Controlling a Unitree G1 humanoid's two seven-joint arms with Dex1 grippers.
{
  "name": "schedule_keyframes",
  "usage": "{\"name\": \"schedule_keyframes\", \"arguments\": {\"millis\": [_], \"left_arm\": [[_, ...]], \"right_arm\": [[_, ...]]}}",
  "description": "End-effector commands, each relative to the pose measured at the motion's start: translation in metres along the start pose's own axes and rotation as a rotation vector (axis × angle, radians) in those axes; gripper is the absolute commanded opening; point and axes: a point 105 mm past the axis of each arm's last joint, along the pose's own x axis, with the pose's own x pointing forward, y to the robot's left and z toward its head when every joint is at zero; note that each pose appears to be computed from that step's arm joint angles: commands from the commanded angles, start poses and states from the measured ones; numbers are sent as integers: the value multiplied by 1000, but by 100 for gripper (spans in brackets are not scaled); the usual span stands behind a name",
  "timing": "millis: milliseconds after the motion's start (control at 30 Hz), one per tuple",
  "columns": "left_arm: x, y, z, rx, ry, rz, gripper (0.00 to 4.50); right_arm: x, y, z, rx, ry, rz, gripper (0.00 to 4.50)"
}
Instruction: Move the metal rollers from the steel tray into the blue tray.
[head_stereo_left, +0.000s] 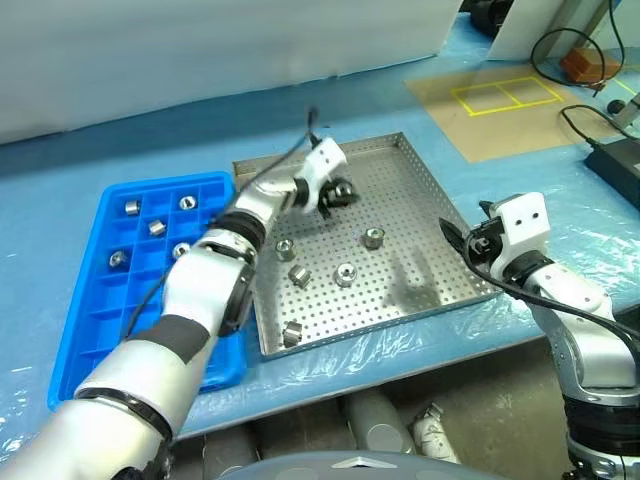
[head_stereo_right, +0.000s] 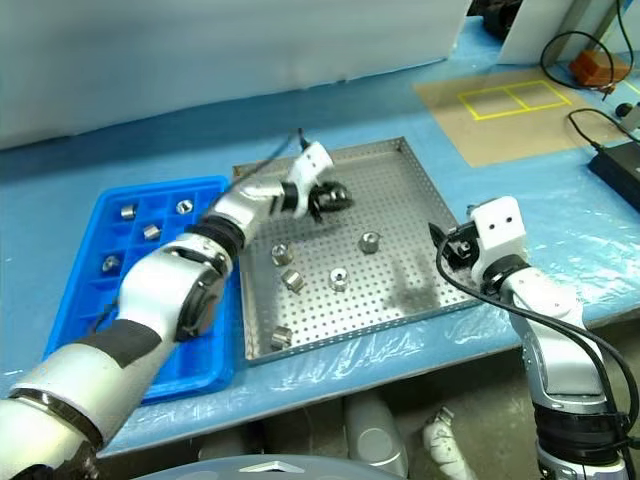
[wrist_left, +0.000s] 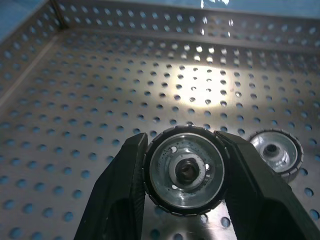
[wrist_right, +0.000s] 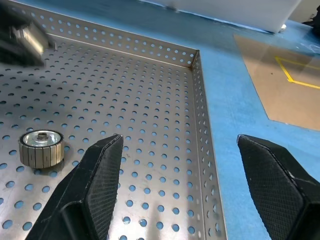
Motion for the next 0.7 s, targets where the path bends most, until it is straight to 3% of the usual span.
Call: {"name": "schedule_keyframes", "arguments": {"millis": [33, 233, 367, 500, 700], "left_arm": [[-27, 5, 12, 60, -67, -96, 173], [-85, 15, -8, 134, -48, -158, 173], [-123, 27, 4, 161, -102, -45, 173], [-161, 13, -5, 145, -85, -9, 173], [-210, 5, -20, 98, -13, 163, 173]], "right_arm": [[11, 5, 15, -21, -69, 34, 377], [40, 20, 26, -25, -116, 127, 377], [64, 38, 39, -28, -163, 240, 377], [86, 60, 60, -4, -235, 361, 377], [96, 135, 93, 38, -320, 781, 377]]}}
